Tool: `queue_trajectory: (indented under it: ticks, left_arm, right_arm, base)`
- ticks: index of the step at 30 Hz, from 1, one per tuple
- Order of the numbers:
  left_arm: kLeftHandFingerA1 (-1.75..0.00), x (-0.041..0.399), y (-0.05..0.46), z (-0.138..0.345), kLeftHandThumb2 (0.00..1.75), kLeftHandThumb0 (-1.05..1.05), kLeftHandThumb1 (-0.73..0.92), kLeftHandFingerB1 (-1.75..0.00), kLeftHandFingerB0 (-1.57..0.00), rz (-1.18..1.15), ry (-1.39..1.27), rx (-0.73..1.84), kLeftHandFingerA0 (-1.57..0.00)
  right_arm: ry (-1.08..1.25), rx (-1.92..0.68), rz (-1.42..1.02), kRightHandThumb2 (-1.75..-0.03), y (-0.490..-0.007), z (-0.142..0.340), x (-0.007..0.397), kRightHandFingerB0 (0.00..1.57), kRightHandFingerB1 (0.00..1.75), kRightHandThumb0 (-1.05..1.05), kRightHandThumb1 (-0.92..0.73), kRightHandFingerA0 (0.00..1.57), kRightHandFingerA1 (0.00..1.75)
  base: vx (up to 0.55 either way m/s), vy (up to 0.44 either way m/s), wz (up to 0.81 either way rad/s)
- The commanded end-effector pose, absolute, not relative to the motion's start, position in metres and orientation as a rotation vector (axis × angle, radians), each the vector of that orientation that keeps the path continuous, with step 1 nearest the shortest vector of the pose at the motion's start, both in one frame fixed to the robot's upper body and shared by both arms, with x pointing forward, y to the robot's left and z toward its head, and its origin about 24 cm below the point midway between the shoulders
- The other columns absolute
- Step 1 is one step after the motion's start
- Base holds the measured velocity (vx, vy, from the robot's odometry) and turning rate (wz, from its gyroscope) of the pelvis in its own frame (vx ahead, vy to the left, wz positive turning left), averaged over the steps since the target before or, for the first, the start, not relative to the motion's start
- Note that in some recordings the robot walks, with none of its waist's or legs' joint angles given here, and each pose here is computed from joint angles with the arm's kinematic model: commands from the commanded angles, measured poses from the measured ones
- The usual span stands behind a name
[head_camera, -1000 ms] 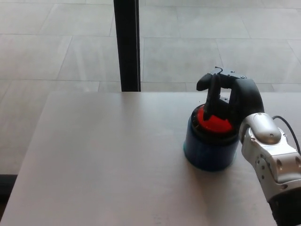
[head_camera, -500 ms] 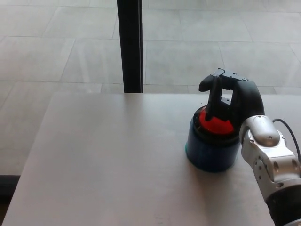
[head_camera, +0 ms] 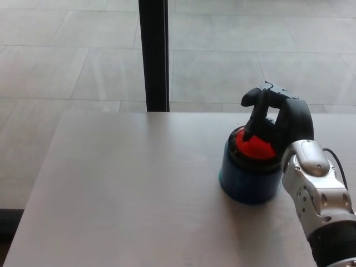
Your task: The robot uses its right hand to press the red button kept in the middle of the desk
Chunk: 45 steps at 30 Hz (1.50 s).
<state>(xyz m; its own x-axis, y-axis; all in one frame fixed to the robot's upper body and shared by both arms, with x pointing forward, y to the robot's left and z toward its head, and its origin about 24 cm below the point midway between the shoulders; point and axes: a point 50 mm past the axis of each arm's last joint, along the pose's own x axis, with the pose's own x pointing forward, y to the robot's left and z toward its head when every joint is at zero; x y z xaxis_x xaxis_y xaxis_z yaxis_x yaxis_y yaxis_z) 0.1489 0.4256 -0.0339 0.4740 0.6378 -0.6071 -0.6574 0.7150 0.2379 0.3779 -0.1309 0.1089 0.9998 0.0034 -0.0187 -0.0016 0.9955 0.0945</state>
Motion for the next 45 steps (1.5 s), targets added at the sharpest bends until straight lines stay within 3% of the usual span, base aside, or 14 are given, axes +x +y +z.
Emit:
queue_trajectory:
  ticks: [1, 8, 9, 10, 13, 19, 28, 30, 36, 37, 38, 39, 43, 45]
  left_arm:
    - [-1.05, 0.151, 0.432, -0.026, 1.3, -0.8, 0.92, -0.84, -0.32, 0.807, 0.711, 0.008, -0.54]
    - [-1.08, 0.151, 0.434, -0.024, 1.27, -0.8, 0.92, -0.85, -0.33, 0.82, 0.7, -0.003, -0.55]
    - [-1.32, 0.151, 0.434, -0.024, 1.21, -0.8, 0.92, -0.99, -0.23, 0.822, 0.709, -0.001, -0.38]
    - [-1.05, 0.15, 0.434, -0.024, 1.29, -0.8, 0.92, -0.84, -0.32, 0.821, 0.707, -0.008, -0.52]
    - [-1.05, 0.151, 0.436, -0.021, 1.28, -0.79, 0.92, -0.84, -0.33, 0.837, 0.7, -0.004, -0.53]
    - [-1.02, 0.148, 0.435, -0.024, 1.32, -0.82, 0.92, -0.84, -0.31, 0.828, 0.709, 0.001, -0.5]
    - [-1.06, 0.144, 0.436, -0.025, 1.32, -0.81, 0.92, -0.88, -0.37, 0.831, 0.725, 0.014, -0.54]
    - [-1.07, 0.142, 0.437, -0.025, 1.31, -0.82, 0.92, -0.88, -0.37, 0.831, 0.722, 0.005, -0.54]
    - [-1.1, 0.141, 0.438, -0.023, 1.33, -0.84, 0.92, -0.87, -0.35, 0.825, 0.719, 0.023, -0.57]
    - [-1.06, 0.141, 0.439, -0.023, 1.32, -0.83, 0.92, -0.85, -0.34, 0.83, 0.721, 0.014, -0.54]
    - [-1.07, 0.14, 0.439, -0.023, 1.31, -0.82, 0.92, -0.86, -0.34, 0.834, 0.72, 0.011, -0.55]
    - [-1.08, 0.141, 0.439, -0.023, 1.31, -0.82, 0.92, -0.88, -0.36, 0.838, 0.719, 0.01, -0.55]
    - [-1.08, 0.141, 0.439, -0.023, 1.32, -0.83, 0.92, -0.86, -0.34, 0.831, 0.713, 0.013, -0.55]
    - [-1.06, 0.141, 0.439, -0.022, 1.33, -0.83, 0.92, -0.87, -0.35, 0.827, 0.715, 0.015, -0.53]
  right_arm:
    - [0.228, 0.064, -0.032, -1.31, -0.139, 0.062, 0.364, 0.78, 1.55, -0.21, -0.48, 0.97, 1.75]
    - [0.187, 0.014, -0.022, -1.21, -0.149, 0.083, 0.372, 0.77, 1.52, -0.19, -0.55, 0.95, 1.75]
    - [0.156, -0.045, -0.024, -1.21, -0.157, 0.098, 0.376, 0.77, 1.52, -0.18, -0.55, 0.94, 1.75]
    - [0.138, -0.058, -0.027, -1.22, -0.161, 0.106, 0.378, 0.78, 1.53, -0.19, -0.54, 0.94, 1.75]
    - [0.083, -0.098, -0.039, -1.28, -0.168, 0.128, 0.386, 0.79, 1.53, -0.19, -0.51, 0.96, 1.75]
    - [-0.062, -0.04, -0.058, -1.13, -0.194, 0.207, 0.401, 0.76, 1.45, -0.2, -0.62, 0.9, 1.75]
    - [-0.223, -0.003, -0.106, -1.35, -0.222, 0.268, 0.395, 0.79, 1.51, -0.15, -0.49, 0.96, 1.75]
    - [-0.251, 0.008, -0.167, -1.31, -0.247, 0.277, 0.389, 0.82, 1.51, -0.11, -0.51, 1.0, 1.75]
    - [-0.268, 0.036, -0.34, -1.19, -0.313, 0.281, 0.367, 0.73, 1.51, -0.12, -0.6, 0.9, 1.75]
    - [-0.268, 0.016, -0.421, -1.22, -0.339, 0.28, 0.355, 0.9, 1.28, -0.16, -0.58, 1.23, 1.49]
    - [-0.272, 0.003, -0.451, -1.22, -0.351, 0.279, 0.348, 0.92, 1.29, -0.17, -0.58, 1.24, 1.5]
    - [-0.269, -0.01, -0.481, -1.21, -0.36, 0.278, 0.343, 0.78, 1.54, -0.11, -0.55, 0.96, 1.75]
    - [-0.262, -0.089, -0.654, -1.33, -0.41, 0.269, 0.304, 0.88, 1.52, -0.16, -0.41, 1.05, 1.75]
    - [-0.249, -0.108, -0.696, -1.31, -0.419, 0.266, 0.295, 0.9, 1.5, -0.18, -0.43, 1.06, 1.75]
  base:
    - [0.0, 0.0, 0.0]
    - [0.0, 0.0, 0.0]
    - [0.0, 0.0, 0.0]
    - [0.0, 0.0, 0.0]
    - [0.0, 0.0, 0.0]
    - [0.0, 0.0, 0.0]
    - [0.0, 0.0, 0.0]
    - [0.0, 0.0, 0.0]
    - [0.0, 0.0, 0.0]
    - [0.0, 0.0, 0.0]
    - [0.0, 0.0, 0.0]
    - [0.0, 0.0, 0.0]
    - [0.0, 0.0, 0.0]
    - [0.0, 0.0, 0.0]
